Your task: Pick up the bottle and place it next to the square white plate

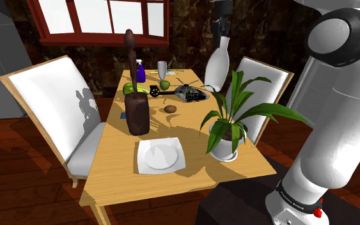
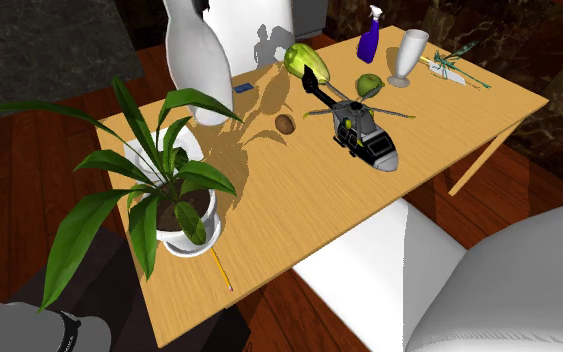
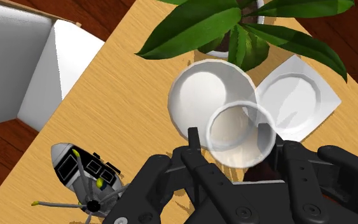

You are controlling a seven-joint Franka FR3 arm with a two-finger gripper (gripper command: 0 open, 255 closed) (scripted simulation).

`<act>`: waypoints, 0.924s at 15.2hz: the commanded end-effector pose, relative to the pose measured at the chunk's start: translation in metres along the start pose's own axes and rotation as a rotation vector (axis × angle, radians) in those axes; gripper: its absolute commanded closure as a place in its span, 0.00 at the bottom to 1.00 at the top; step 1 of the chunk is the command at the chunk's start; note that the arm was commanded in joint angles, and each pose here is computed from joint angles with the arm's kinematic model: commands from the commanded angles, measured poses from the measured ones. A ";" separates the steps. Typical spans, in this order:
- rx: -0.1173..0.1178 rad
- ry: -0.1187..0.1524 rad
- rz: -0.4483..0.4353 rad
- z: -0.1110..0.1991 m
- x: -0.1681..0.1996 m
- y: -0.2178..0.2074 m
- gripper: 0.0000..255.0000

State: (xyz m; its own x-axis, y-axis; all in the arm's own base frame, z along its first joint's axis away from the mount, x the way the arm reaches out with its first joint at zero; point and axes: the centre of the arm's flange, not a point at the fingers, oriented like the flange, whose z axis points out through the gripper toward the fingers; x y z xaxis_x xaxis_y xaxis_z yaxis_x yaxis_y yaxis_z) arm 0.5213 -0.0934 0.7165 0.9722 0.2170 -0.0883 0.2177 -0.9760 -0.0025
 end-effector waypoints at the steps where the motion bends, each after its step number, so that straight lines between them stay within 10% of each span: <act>1: 0.000 0.000 0.002 -0.003 0.005 -0.024 1.00; 14: 0.000 0.000 0.002 0.049 0.018 -0.059 1.00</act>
State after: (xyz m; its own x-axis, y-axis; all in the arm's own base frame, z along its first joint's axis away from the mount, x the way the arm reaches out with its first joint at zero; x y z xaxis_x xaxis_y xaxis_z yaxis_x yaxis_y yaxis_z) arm 0.5225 -0.0337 0.6721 0.9725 0.2152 -0.0888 0.2158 -0.9764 -0.0026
